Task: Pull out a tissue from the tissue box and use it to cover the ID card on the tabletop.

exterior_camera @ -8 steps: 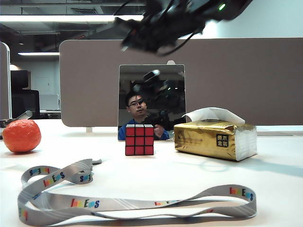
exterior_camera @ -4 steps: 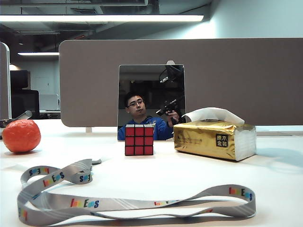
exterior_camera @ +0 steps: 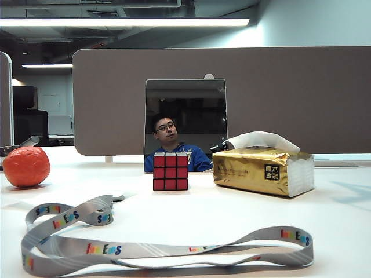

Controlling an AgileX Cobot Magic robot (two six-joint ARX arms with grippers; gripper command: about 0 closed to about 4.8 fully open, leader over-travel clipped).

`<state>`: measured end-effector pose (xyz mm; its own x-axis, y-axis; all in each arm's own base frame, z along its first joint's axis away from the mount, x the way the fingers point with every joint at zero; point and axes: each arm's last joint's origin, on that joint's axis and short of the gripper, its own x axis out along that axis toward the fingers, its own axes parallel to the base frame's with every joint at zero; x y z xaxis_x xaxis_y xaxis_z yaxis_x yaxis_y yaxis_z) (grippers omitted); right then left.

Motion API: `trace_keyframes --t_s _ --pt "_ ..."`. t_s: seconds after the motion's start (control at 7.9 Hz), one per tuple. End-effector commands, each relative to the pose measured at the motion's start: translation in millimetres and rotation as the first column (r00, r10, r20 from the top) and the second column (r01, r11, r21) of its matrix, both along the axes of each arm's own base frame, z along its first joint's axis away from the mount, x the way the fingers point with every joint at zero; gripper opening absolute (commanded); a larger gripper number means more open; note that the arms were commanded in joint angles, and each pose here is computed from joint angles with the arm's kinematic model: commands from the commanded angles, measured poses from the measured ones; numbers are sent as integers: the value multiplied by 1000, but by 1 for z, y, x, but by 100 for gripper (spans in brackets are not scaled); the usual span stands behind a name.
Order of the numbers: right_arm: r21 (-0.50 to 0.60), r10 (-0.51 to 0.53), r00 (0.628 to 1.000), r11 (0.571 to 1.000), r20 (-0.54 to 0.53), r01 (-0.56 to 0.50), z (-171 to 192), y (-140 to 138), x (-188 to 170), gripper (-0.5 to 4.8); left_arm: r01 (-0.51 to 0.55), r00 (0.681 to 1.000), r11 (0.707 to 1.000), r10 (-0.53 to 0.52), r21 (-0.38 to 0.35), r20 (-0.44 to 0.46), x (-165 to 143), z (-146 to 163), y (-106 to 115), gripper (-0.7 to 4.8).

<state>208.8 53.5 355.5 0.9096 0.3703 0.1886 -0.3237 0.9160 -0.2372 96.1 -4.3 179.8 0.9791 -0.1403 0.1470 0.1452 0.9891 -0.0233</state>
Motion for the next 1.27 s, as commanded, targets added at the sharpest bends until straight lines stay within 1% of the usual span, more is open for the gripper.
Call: trace_keyframes --t_s 0.13,0.25,0.38,0.51,0.76,1.01,1.27 --pt "48 -83 994 996 66 80 -44 -19 -68 -2 -5 1000 1000 4 14 10 0 1 0 -6" --pt "66 -120 990 991 77 115 -60 -23 -83 -2 -4 1000 1000 4 14 10 0 2 0 -6" --pt "134 -173 983 977 58 164 -83 -31 -106 -2 -4 1000 1000 4 13 10 0 1 0 -6" --pt "140 -162 987 977 -22 163 -97 -36 -123 -2 0 1000 1000 0 14 10 0 2 0 -6" --pt "142 -135 987 979 -92 148 -105 -37 -130 -2 12 1000 1000 -12 15 10 0 2 0 -6" --pt "145 -75 990 985 -121 92 -108 -36 -130 -2 23 1000 1000 -23 17 11 0 2 -1 -6" --pt "153 -40 991 986 -127 59 -120 -35 -130 -2 23 1000 1000 -23 17 11 0 2 -1 -6"
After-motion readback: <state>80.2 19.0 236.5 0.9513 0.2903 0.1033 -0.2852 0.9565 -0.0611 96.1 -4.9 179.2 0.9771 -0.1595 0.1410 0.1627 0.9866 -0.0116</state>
